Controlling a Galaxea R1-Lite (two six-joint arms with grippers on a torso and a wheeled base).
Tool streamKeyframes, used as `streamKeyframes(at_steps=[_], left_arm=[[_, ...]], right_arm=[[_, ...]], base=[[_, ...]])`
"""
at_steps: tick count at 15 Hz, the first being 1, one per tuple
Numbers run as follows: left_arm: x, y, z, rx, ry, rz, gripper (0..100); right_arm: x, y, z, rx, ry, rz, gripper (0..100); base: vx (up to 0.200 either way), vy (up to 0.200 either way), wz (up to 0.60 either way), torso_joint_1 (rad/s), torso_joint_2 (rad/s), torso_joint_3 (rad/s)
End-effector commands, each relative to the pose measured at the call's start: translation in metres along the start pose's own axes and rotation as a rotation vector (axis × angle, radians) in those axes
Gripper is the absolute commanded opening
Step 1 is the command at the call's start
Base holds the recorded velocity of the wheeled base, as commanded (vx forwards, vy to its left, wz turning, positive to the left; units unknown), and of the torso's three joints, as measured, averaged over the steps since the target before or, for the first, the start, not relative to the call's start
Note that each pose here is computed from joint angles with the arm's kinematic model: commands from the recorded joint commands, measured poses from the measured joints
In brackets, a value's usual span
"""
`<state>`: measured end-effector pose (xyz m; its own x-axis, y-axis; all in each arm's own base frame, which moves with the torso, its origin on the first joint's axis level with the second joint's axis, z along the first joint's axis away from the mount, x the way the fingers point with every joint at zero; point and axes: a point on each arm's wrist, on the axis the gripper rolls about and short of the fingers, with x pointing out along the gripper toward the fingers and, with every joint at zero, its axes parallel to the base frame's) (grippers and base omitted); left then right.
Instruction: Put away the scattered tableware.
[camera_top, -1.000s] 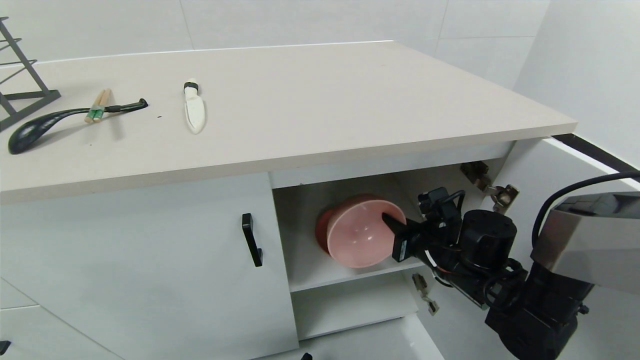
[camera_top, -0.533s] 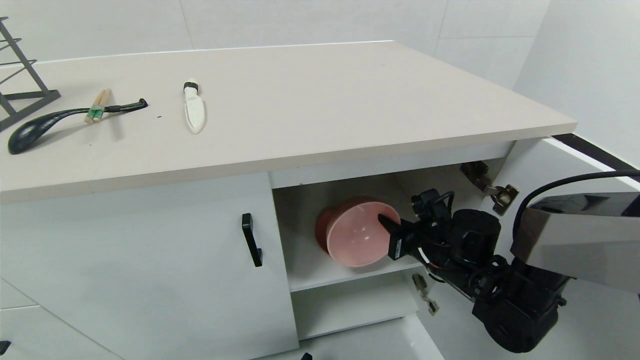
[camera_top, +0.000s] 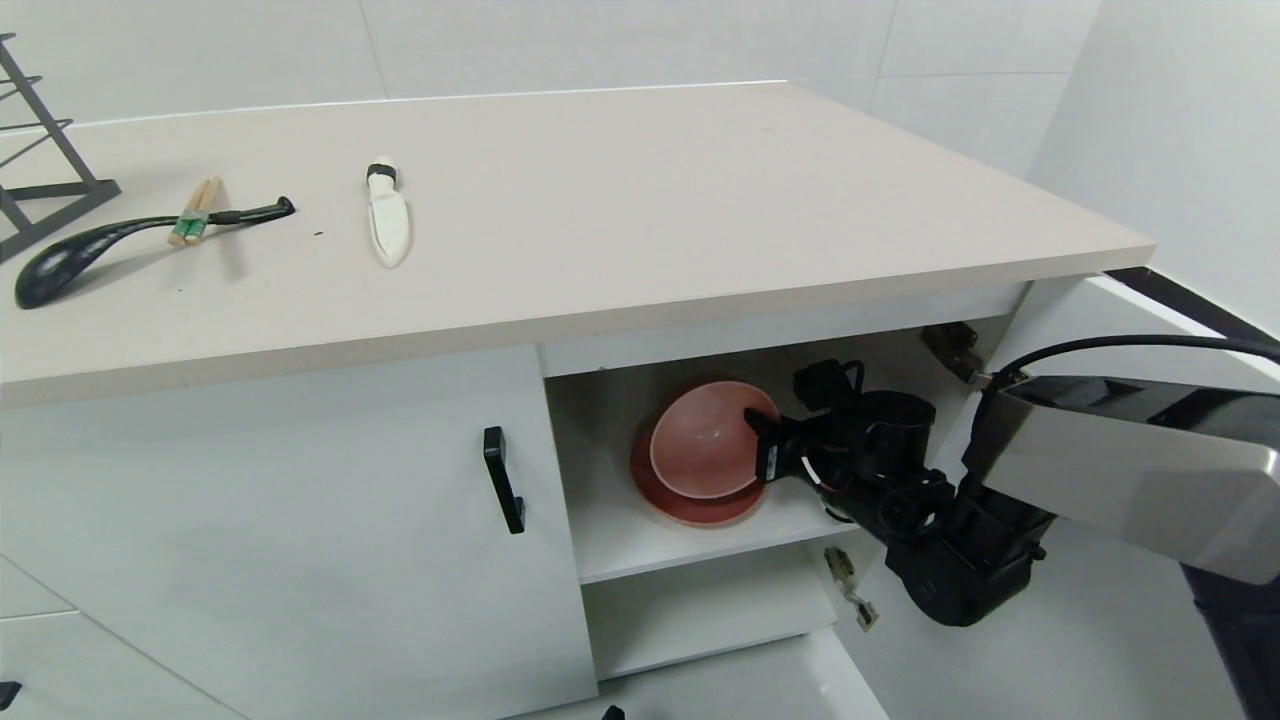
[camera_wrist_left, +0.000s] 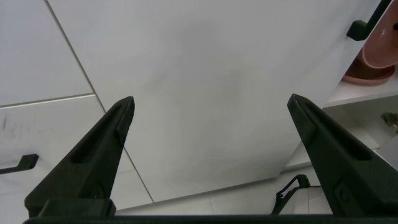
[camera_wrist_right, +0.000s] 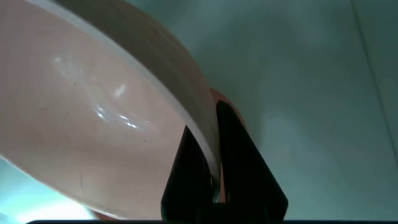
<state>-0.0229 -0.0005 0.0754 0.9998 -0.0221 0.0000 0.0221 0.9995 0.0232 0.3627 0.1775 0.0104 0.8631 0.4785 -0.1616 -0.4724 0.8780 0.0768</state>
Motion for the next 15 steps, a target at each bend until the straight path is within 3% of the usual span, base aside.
streamKeyframes(at_steps=[1, 15], left_arm=[[0.000, 0.000, 0.000, 0.000, 0.002, -0.001, 100], [0.000, 0.000, 0.000, 0.000, 0.002, -0.001, 100]], right_arm=[[0.008, -0.002, -0.003, 0.001, 0.011, -0.003, 0], [-0.006, 0.001, -0.009, -0.006, 0.059, -0.008, 0]], base=[[0.000, 0.000, 0.00, 0.000, 0.00, 0.000], [0.000, 0.000, 0.00, 0.000, 0.00, 0.000]])
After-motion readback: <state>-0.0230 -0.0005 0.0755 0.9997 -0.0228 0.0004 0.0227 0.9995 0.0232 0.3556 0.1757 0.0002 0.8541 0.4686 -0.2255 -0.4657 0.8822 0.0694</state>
